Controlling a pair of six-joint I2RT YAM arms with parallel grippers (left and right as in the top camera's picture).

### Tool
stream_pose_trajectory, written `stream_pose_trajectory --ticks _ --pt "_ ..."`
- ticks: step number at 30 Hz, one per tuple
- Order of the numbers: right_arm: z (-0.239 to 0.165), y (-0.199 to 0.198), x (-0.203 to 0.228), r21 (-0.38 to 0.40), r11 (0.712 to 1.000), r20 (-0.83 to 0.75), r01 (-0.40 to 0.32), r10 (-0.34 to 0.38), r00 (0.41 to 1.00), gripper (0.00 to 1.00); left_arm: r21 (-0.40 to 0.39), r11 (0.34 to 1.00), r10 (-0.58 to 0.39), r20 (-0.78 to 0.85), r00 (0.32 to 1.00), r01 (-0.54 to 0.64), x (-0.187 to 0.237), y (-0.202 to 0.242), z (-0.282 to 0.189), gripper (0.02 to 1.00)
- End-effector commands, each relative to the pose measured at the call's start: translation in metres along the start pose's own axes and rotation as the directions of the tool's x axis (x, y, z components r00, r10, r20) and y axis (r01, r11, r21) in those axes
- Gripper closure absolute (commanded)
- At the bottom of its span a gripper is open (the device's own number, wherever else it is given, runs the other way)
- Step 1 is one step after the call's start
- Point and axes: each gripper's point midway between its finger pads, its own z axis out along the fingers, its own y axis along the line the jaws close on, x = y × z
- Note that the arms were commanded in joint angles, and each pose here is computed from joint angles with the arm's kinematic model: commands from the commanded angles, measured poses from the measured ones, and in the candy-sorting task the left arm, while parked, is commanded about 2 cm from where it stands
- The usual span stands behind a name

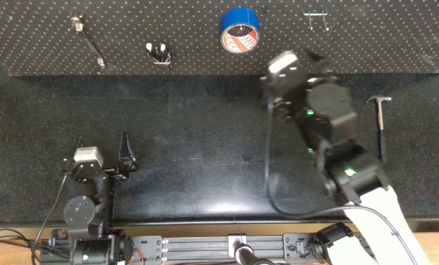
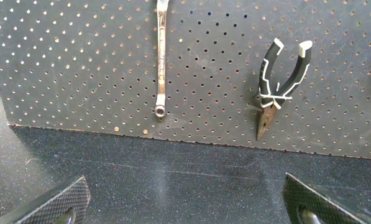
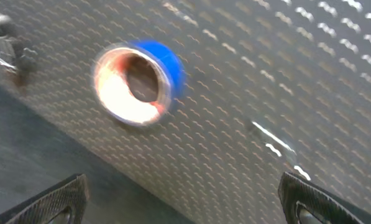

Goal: Place Tools Onto Pegboard

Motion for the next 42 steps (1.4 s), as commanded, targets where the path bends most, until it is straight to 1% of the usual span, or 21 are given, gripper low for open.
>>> stream_pose_trajectory --ticks 1,3,5,7,9,11,12,14,16,17,18,20,24,28,32,35,36,37,40,41,42 --pt "-0.025 -0.057 0.03 0.158 0.981 -0.072 -0.113 0.125 0.99 0.009 0.011 1.0 -0.013 -0.001 1.0 0.013 0.001 -0.002 -0.001 0.023" --pt "-0.039 -0.07 0.042 0.181 0.97 -0.085 -0.16 0.177 0.98 0.012 0.011 1.0 -0.012 -0.001 1.0 0.012 0.001 -0.002 -0.001 0.023" --pt "-0.054 -0.092 0.052 0.226 0.95 -0.074 -0.216 0.238 0.968 0.012 0.011 1.0 -0.012 -0.001 1.0 0.012 0.001 -0.002 -0.001 0.023" --pt "-0.06 -0.112 0.06 0.291 0.929 -0.07 -0.23 0.261 0.963 0.012 0.011 1.0 -0.012 -0.001 1.0 0.012 0.001 -0.002 -0.001 0.023" --pt "-0.052 -0.13 0.069 0.335 0.911 -0.074 -0.241 0.28 0.957 0.012 0.011 1.0 -0.012 -0.001 1.0 0.012 0.001 -0.002 -0.001 0.023" --pt "-0.039 -0.138 0.075 0.333 0.908 -0.076 -0.253 0.294 0.953 0.009 0.011 1.0 -0.012 -0.001 1.0 0.012 0.001 -0.002 -0.001 0.023" --pt "-0.033 -0.141 0.078 0.331 0.9 -0.069 -0.283 0.322 0.944 0.009 0.011 1.0 -0.013 -0.001 1.0 0.013 0.001 -0.002 -0.001 0.023" --pt "-0.031 -0.151 0.09 0.324 0.865 -0.043 -0.384 0.419 0.907 0.012 0.011 1.0 -0.012 -0.001 1.0 0.012 0.001 -0.002 -0.001 0.023" --pt "-0.036 -0.16 0.098 0.311 0.834 -0.02 -0.455 0.485 0.875 0.012 0.011 1.0 -0.012 -0.001 1.0 0.012 0.001 -0.002 -0.001 0.023" --pt "-0.043 -0.165 0.102 0.302 0.808 0.002 -0.506 0.53 0.848 0.012 0.011 1.0 -0.012 -0.001 1.0 0.012 0.001 -0.002 -0.001 0.023" --pt "-0.05 -0.168 0.105 0.291 0.794 0.015 -0.534 0.554 0.832 0.012 0.011 1.0 -0.012 -0.001 1.0 0.012 0.001 -0.002 -0.001 0.02" --pt "-0.062 -0.175 0.106 0.282 0.785 0.038 -0.552 0.566 0.823 0.012 0.011 1.0 -0.012 -0.001 1.0 0.012 0.001 -0.002 -0.001 0.023" --pt "-0.084 -0.187 0.113 0.338 0.756 0.061 -0.561 0.578 0.814 0.012 0.011 1.0 -0.012 -0.001 1.0 0.012 0.001 -0.002 -0.001 0.023" --pt "-0.095 -0.194 0.122 0.38 0.729 0.062 -0.569 0.594 0.802 0.012 0.011 1.0 -0.012 -0.001 1.0 0.012 0.001 -0.002 -0.001 0.023" --pt "-0.095 -0.197 0.126 0.388 0.722 0.059 -0.573 0.601 0.797 0.012 0.011 1.0 -0.012 -0.001 1.0 0.012 0.001 -0.002 -0.001 0.023" --pt "-0.086 -0.2 0.142 0.397 0.715 0.021 -0.575 0.619 0.785 0.012 0.011 1.0 -0.013 -0.001 1.0 0.013 0.001 -0.002 -0.001 0.02" --pt "-0.087 -0.204 0.149 0.433 0.723 -0.004 -0.539 0.599 0.801 0.012 0.011 1.0 -0.012 -0.001 1.0 0.012 0.001 -0.002 -0.001 0.023" --pt "-0.092 -0.213 0.16 0.5 0.719 -0.043 -0.483 0.577 0.815 0.012 0.011 1.0 -0.012 -0.001 1.0 0.012 0.001 -0.002 -0.001 0.023" --pt "-0.103 -0.234 0.188 0.638 0.68 -0.128 -0.36 0.555 0.822 0.012 0.011 1.0 -0.012 -0.001 1.0 0.012 0.001 -0.002 -0.001 0.023" --pt "-0.105 -0.239 0.198 0.661 0.68 -0.17 -0.317 0.547 0.82 0.012 0.011 1.0 -0.012 -0.001 1.0 0.012 0.001 -0.002 -0.001 0.023" --pt "-0.103 -0.24 0.209 0.656 0.707 -0.231 -0.264 0.521 0.822 0.012 0.011 1.0 -0.012 -0.001 1.0 0.012 0.001 -0.002 -0.001 0.023"
